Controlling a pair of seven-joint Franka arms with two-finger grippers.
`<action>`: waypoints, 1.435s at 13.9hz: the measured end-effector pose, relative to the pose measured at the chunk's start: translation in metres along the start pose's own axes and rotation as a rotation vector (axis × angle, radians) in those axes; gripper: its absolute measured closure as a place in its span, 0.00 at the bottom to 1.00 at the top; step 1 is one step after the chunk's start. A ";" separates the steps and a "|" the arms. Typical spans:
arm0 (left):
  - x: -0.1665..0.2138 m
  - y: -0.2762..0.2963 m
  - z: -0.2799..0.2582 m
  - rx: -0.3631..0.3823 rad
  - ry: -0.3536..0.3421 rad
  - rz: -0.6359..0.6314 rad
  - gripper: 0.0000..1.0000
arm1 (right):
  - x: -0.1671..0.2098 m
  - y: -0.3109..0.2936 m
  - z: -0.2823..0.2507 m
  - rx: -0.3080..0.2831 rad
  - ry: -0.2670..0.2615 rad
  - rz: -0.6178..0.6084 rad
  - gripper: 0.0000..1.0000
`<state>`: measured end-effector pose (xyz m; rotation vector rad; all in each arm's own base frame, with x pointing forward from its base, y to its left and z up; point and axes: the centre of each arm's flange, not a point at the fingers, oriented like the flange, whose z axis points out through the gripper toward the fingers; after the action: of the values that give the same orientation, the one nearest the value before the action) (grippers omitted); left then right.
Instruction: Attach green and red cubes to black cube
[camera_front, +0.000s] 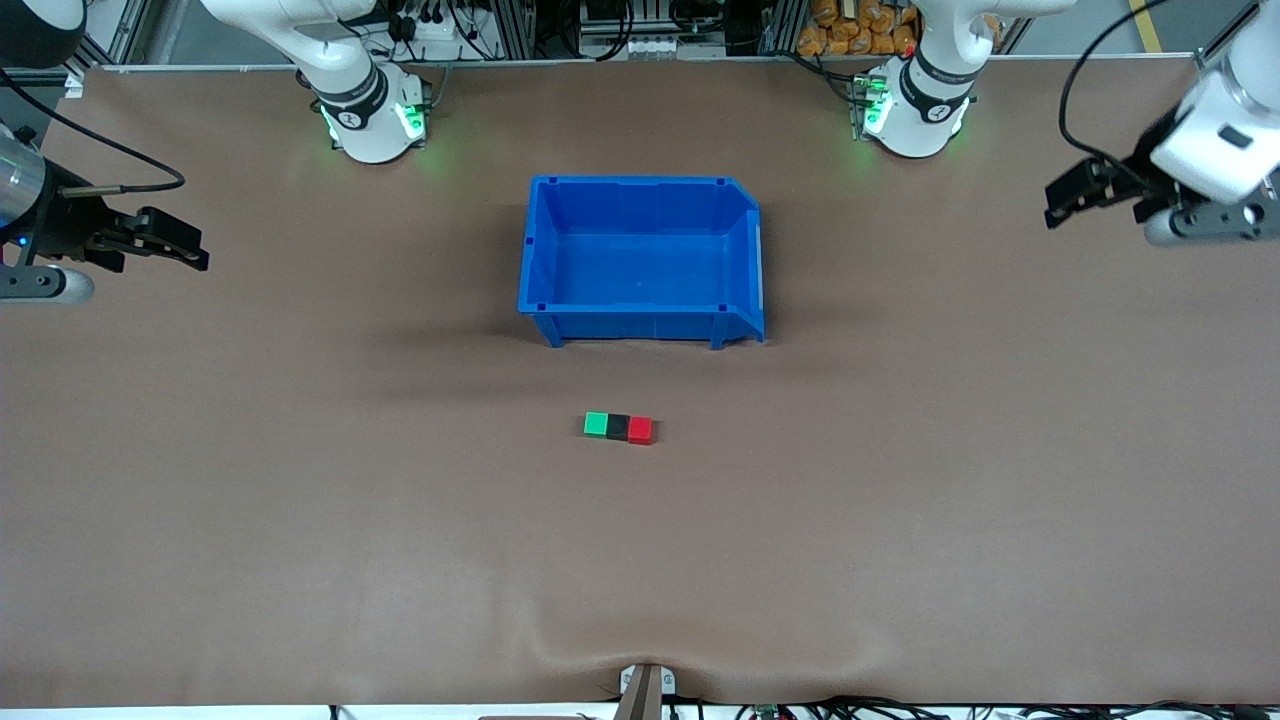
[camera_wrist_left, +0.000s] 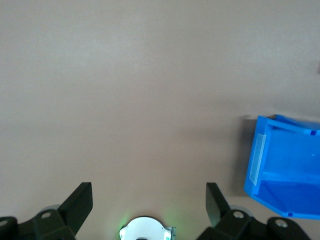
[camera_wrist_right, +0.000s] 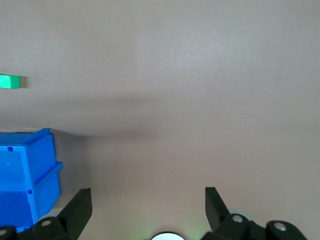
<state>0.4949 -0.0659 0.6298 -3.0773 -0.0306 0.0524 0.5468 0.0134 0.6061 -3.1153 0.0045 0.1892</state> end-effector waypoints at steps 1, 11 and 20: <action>-0.006 0.003 -0.003 0.002 0.006 0.006 0.00 | 0.000 0.000 0.000 0.000 -0.001 0.001 0.00; 0.000 0.002 -0.013 0.001 0.007 0.002 0.00 | 0.000 0.001 0.001 0.000 -0.002 0.004 0.00; 0.003 -0.019 -0.013 0.001 -0.014 -0.026 0.00 | 0.001 0.001 0.001 0.000 0.002 0.005 0.00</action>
<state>0.4978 -0.0480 0.6439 -3.0748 -0.0713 0.0729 0.5472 0.0124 0.6050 -3.1161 0.0117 0.1868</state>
